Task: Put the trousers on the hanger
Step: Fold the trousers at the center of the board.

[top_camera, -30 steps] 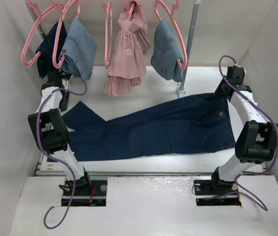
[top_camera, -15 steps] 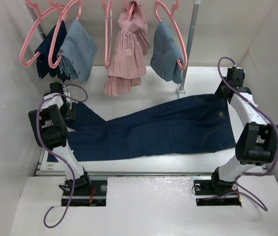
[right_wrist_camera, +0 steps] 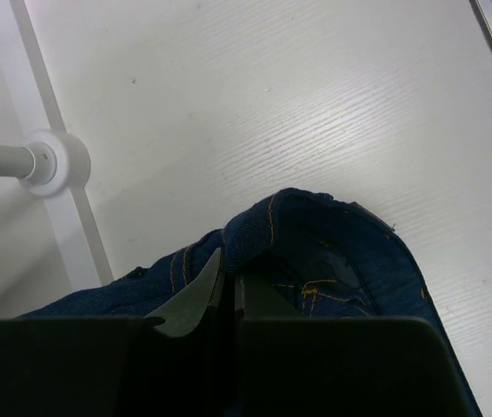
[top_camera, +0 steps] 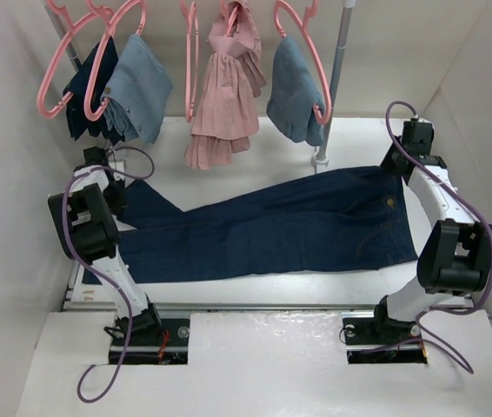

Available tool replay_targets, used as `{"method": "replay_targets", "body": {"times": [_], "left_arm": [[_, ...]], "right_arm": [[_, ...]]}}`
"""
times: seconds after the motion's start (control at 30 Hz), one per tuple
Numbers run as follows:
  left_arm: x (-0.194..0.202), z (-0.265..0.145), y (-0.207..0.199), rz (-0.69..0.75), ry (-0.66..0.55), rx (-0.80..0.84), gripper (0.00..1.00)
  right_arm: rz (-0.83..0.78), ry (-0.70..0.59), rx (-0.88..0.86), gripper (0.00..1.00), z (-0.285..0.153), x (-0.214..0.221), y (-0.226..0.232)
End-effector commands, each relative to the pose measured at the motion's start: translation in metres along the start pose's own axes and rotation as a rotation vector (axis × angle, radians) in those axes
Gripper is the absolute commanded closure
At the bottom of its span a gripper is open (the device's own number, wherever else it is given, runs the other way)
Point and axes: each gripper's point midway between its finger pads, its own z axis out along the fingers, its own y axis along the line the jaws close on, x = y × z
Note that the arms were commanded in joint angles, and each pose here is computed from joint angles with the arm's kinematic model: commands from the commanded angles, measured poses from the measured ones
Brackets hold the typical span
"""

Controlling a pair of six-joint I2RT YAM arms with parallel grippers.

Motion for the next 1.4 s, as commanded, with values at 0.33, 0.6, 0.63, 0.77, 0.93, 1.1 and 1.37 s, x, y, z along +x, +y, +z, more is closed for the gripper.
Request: {"method": "replay_targets", "body": {"times": [0.33, 0.6, 0.63, 0.77, 0.93, 1.1, 1.37], "left_arm": [[-0.053, -0.092, 0.042, 0.073, -0.080, -0.119, 1.00], [-0.050, -0.148, 0.070, 0.128, -0.073, -0.278, 1.00], [-0.051, -0.153, 0.071, 0.126, -0.082, -0.282, 1.00], [-0.037, -0.134, 0.055, 0.124, -0.047, -0.204, 1.00], [-0.055, -0.133, 0.049, 0.073, -0.131, -0.169, 1.00], [-0.122, -0.182, 0.042, -0.014, -0.453, -0.125, 1.00], [-0.169, -0.232, 0.032, -0.112, -0.666, -0.041, 1.00]], "right_arm": [[0.065, -0.188, -0.011, 1.00, -0.028, -0.058, -0.002], [0.239, -0.368, 0.025, 1.00, -0.059, -0.094, -0.048], [0.244, -0.369, 0.033, 1.00, -0.056, -0.092, -0.052], [0.241, -0.321, 0.020, 1.00, -0.044, -0.077, -0.053], [0.221, -0.247, -0.012, 1.00, -0.026, -0.056, -0.048], [0.199, -0.262, -0.094, 1.00, -0.025, -0.069, -0.033], [0.158, -0.372, -0.191, 1.00, -0.041, -0.100, -0.015]]}}
